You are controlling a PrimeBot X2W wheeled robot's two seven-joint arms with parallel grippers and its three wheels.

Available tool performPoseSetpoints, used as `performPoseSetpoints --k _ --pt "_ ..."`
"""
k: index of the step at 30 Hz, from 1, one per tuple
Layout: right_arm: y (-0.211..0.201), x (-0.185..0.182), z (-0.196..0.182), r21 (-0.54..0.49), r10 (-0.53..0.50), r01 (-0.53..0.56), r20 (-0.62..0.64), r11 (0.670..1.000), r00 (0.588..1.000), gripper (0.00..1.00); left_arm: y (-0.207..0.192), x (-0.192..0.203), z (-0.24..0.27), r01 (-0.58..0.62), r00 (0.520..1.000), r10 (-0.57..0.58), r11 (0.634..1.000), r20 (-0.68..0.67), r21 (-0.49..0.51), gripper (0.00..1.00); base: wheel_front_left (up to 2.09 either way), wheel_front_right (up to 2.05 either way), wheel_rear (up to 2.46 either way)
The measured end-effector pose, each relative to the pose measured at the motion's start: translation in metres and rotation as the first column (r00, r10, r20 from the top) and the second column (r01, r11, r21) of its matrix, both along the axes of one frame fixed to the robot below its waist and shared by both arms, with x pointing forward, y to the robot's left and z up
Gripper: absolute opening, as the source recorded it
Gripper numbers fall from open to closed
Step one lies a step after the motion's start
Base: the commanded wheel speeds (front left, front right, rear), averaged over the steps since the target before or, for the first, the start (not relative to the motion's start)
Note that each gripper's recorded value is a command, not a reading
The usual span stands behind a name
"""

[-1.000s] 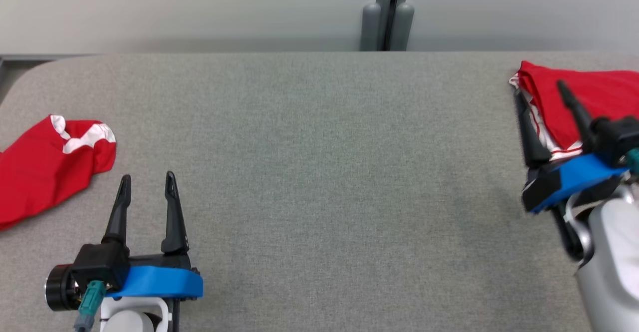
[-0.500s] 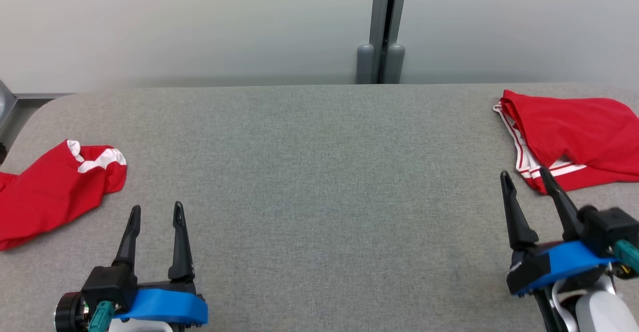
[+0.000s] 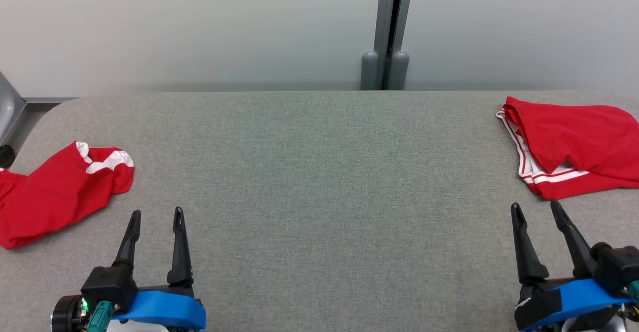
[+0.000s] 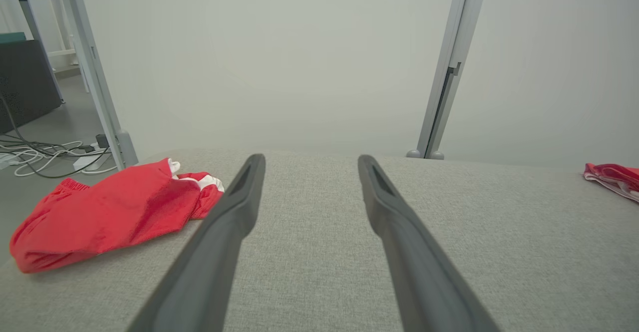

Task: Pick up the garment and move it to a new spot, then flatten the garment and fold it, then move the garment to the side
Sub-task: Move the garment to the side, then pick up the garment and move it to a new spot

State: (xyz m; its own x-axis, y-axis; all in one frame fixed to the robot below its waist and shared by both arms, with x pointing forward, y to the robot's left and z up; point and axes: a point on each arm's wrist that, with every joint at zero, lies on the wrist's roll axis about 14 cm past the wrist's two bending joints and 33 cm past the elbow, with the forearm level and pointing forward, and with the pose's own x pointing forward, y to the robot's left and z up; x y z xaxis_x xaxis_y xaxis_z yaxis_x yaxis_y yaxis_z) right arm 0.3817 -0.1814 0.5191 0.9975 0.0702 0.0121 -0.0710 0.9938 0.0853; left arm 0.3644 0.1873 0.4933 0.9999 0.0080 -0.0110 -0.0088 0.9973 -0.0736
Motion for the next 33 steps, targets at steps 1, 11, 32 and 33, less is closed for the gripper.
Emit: performPoseSetpoints --k 1,11,32,33 --pt "0.0 -0.002 0.0 0.001 -0.001 0.001 -0.001 1.0 1.0 1.0 0.0 0.0 0.001 0.0 1.0 0.0 1.0 0.002 0.002 1.0 0.0 0.0 0.0" --pt "0.001 -0.007 -0.004 0.006 0.002 -0.002 -0.023 1.0 1.0 1.0 0.001 -0.002 0.003 -0.002 1.0 0.002 1.0 0.004 0.009 1.0 0.0 0.0 0.0" --pt "0.017 -0.002 -0.009 0.019 0.047 -0.046 -0.037 0.999 0.998 1.0 0.021 -0.009 0.006 -0.057 0.998 0.057 0.998 0.005 0.023 1.0 0.0 0.0 0.0" --pt "0.019 -0.001 -0.01 0.019 0.053 -0.052 -0.038 0.998 0.998 1.0 0.024 -0.01 0.007 -0.066 0.998 0.066 0.998 0.005 0.024 1.0 0.0 0.0 0.0"
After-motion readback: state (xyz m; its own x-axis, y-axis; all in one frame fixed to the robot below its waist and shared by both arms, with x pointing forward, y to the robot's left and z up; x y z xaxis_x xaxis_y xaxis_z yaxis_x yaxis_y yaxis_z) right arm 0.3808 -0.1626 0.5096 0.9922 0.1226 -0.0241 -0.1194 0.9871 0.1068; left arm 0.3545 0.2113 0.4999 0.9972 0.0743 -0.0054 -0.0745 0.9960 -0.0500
